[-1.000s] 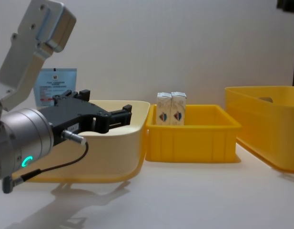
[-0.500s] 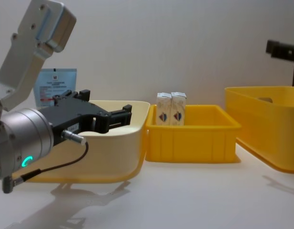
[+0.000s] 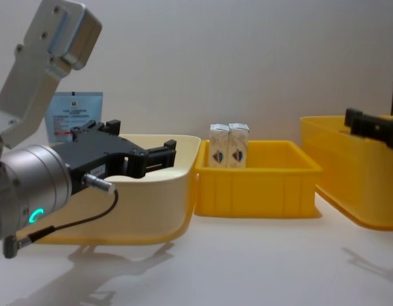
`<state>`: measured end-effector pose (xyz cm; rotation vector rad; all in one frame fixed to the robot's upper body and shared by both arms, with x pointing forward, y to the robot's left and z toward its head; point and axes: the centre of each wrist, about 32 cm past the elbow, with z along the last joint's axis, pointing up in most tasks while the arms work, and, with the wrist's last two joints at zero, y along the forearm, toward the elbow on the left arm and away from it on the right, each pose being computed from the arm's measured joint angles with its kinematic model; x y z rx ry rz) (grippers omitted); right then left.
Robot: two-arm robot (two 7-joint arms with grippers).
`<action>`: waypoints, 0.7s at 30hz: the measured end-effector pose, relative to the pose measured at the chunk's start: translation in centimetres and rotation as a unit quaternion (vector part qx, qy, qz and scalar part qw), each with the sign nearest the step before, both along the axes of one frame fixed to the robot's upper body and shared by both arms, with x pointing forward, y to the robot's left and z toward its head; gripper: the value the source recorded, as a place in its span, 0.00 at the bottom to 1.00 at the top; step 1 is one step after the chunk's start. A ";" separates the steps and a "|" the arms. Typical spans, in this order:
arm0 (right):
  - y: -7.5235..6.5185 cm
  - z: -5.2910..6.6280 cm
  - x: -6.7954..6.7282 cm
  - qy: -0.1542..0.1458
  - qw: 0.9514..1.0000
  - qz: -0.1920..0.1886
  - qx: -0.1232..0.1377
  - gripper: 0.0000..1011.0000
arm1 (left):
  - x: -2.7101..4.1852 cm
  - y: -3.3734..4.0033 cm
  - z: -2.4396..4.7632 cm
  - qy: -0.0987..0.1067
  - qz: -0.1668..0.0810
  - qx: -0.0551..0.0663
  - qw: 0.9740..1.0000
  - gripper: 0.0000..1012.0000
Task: Bimanual collaborative sorting of washing and personal care products
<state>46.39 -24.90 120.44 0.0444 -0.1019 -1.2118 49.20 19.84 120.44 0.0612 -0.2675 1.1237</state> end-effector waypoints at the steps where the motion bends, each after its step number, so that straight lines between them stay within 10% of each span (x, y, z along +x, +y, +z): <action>1: 0.0 0.0 0.0 0.000 1.000 0.000 0.000 0.99 | 0.00 0.00 0.00 0.000 0.000 0.000 1.000 0.99; 21: 1.2 -1.6 -2.1 0.015 1.000 -0.008 0.001 0.99 | 0.00 0.00 0.00 0.000 0.000 0.000 1.000 0.99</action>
